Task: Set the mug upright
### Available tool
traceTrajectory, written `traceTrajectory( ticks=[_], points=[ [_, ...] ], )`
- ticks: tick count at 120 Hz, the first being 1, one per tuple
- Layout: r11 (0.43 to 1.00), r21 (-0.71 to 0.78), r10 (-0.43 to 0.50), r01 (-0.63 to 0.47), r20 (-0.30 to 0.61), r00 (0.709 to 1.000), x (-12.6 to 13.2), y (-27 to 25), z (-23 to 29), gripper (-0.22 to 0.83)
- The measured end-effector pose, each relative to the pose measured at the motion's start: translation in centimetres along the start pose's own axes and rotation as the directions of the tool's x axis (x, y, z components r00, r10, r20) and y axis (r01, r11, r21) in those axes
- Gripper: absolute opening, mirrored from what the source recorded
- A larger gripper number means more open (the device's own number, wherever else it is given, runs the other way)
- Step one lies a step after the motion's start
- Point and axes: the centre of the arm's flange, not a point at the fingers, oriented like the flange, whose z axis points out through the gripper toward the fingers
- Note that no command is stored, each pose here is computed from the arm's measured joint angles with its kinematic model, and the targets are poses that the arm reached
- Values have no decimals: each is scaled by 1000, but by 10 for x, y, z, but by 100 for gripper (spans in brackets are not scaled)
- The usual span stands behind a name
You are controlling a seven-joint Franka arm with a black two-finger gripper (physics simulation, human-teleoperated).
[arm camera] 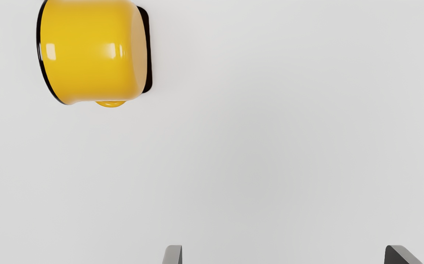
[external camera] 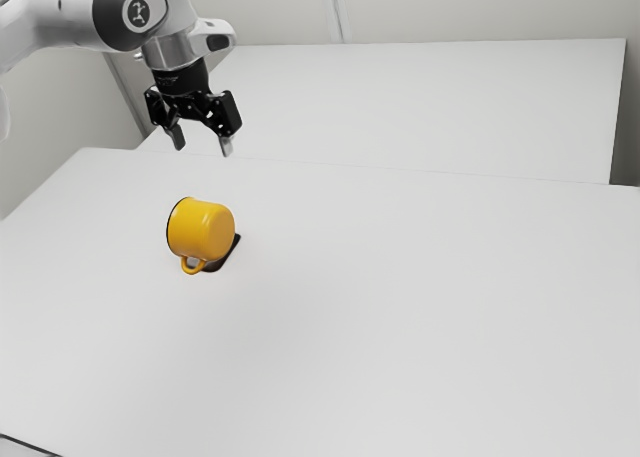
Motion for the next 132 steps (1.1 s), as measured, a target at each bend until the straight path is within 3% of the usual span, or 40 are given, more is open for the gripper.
traceTrajectory(
  ticks=[44,70,107,132],
  points=[
    [1000,-7,-24,24,6,1000,19,-16,7,62],
    [991,-26,-130,130,30,991,31,-94,21,62],
    [978,-95,-174,184,102,979,47,-188,75,62],
    [966,-190,-149,173,133,980,57,-231,125,62]
  ],
)
